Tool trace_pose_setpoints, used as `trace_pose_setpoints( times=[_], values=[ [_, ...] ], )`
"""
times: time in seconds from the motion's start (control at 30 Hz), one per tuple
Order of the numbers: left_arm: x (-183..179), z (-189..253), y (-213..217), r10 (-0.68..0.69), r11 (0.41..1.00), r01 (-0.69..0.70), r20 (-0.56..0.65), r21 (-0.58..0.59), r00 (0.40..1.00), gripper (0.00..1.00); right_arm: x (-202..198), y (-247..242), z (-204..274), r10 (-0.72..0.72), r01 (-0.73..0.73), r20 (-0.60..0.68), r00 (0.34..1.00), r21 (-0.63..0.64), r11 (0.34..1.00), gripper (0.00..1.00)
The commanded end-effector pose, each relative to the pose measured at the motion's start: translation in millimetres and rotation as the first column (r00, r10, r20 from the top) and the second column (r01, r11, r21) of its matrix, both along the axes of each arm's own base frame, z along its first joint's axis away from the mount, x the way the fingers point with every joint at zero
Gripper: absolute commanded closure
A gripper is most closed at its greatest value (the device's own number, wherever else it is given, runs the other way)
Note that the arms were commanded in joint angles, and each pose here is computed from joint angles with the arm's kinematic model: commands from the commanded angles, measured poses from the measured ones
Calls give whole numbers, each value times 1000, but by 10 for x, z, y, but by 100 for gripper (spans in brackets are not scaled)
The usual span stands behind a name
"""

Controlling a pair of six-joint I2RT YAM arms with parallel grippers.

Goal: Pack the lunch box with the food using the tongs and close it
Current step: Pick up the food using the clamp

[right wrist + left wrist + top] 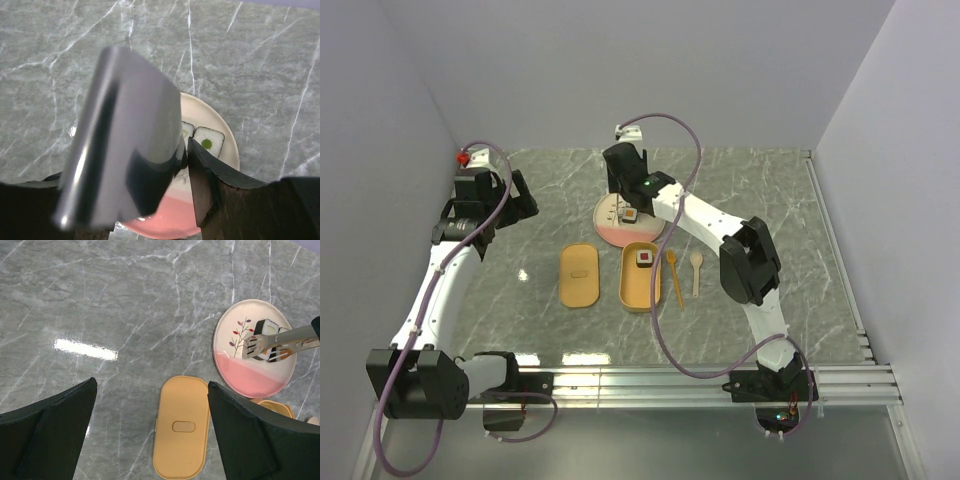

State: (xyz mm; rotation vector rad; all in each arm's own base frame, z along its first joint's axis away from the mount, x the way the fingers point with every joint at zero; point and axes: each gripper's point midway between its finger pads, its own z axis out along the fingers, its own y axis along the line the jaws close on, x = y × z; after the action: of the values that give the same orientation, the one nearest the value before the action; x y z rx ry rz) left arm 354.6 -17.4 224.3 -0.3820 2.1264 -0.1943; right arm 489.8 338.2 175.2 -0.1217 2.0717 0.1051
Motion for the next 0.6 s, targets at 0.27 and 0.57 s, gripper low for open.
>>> trace_pose_setpoints(
  times=[0.27, 0.57],
  values=[
    [55, 106, 20, 0, 1000, -1, 37, 21, 999, 1, 118, 4, 201, -28, 28, 44, 999, 12, 1000, 58],
    [50, 114, 14, -1, 1000, 0, 42, 18, 999, 1, 116, -28, 304, -30, 30, 60, 998, 12, 999, 73]
  ],
)
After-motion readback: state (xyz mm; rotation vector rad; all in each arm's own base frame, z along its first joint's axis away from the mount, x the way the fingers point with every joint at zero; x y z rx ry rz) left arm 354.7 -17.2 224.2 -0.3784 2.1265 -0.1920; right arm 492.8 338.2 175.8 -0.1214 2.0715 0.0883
